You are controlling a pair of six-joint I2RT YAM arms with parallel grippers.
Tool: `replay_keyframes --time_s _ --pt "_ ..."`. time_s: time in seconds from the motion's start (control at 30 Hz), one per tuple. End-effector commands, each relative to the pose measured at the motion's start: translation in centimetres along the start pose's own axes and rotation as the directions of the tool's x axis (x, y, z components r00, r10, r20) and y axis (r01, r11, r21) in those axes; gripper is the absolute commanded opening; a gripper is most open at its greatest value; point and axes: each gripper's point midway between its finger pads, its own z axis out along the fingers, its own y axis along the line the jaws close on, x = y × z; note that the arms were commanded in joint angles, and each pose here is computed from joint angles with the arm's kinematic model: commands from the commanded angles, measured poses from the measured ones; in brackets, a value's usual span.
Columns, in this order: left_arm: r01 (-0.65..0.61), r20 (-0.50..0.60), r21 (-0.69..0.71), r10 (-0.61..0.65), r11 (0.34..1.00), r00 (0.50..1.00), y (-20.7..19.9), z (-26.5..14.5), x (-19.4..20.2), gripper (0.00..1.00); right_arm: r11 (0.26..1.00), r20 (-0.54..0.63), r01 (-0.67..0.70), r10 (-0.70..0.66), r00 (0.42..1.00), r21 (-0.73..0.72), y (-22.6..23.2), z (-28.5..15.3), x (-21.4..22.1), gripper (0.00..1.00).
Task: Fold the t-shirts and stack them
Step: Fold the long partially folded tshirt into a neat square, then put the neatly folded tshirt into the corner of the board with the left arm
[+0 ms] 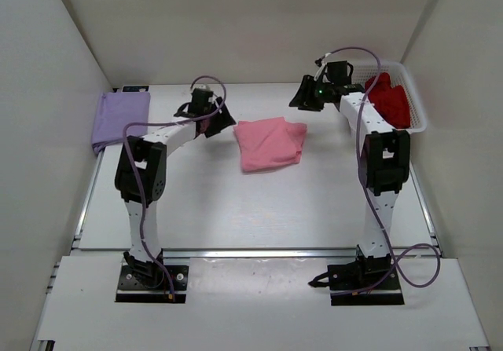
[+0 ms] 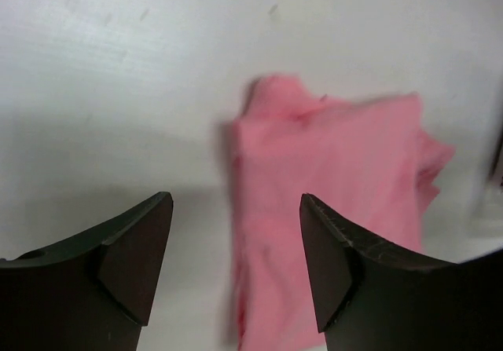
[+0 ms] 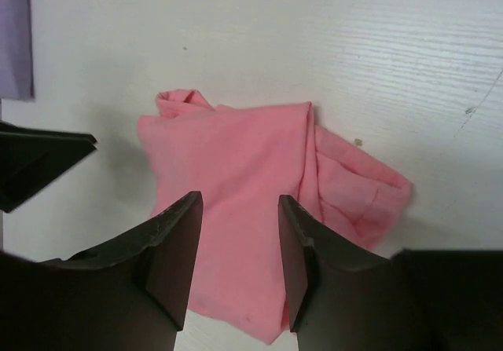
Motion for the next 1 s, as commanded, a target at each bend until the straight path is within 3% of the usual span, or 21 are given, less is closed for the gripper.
replay_keyframes --time_s 0.0,0.07,0.17,0.33,0.43,0.53,0.67,0.8,0.87,0.93,0.97 --pt "0.041 0.042 0.141 -0.048 0.989 0.998 -1.1 -4.5 -0.7 0.77 0.993 0.137 0.118 -0.115 0.984 -0.017 5.5 -6.8 -3.3 0.42" --pt "0.046 -0.023 0.140 -0.043 0.989 0.999 -0.1 -4.7 2.9 0.77 0.988 0.222 0.142 -0.126 0.967 -0.056 8.1 -10.3 -3.3 0.42" --pt "0.051 -0.111 0.190 -0.031 0.980 0.993 -0.1 -4.5 6.9 0.79 0.989 0.194 0.118 -0.098 0.976 -0.092 8.3 -10.9 1.0 0.44" --pt "0.156 -0.178 0.285 -0.107 0.946 0.978 -0.6 -2.7 8.7 0.81 0.988 0.134 0.073 -0.055 0.989 -0.135 8.1 -12.3 8.8 0.43" --pt "0.147 -0.217 0.253 -0.092 0.956 0.972 -0.7 -0.5 10.0 0.81 0.989 0.113 0.057 -0.041 0.993 -0.138 7.5 -12.6 12.1 0.44" --pt "0.109 -0.221 0.257 -0.051 0.960 0.974 -2.7 1.0 11.0 0.67 0.989 0.098 0.063 -0.050 0.994 -0.134 7.2 -13.3 14.6 0.43" --pt "0.107 -0.278 0.289 -0.023 0.952 0.960 -6.3 3.5 13.6 0.35 0.988 0.097 0.033 -0.018 0.995 -0.148 6.8 -14.7 17.3 0.42" --pt "0.051 -0.255 0.321 0.035 0.946 0.966 -11.0 4.8 12.1 0.03 0.992 0.091 0.007 0.005 0.996 -0.128 5.5 -16.1 19.4 0.42" --pt "0.018 -0.244 0.295 0.057 0.955 0.968 -11.8 5.6 11.4 0.00 0.991 0.076 -0.009 0.019 0.997 -0.130 4.9 -16.4 20.6 0.42" --pt "0.013 -0.183 0.348 0.054 0.937 0.982 -14.5 5.0 7.4 0.00 0.992 0.062 -0.048 0.055 0.997 -0.115 3.7 -16.5 22.0 0.41" --pt "0.030 -0.187 0.338 0.036 0.941 0.982 -13.6 5.3 6.2 0.00 0.992 0.071 -0.041 0.050 0.996 -0.123 3.8 -16.6 21.9 0.42"
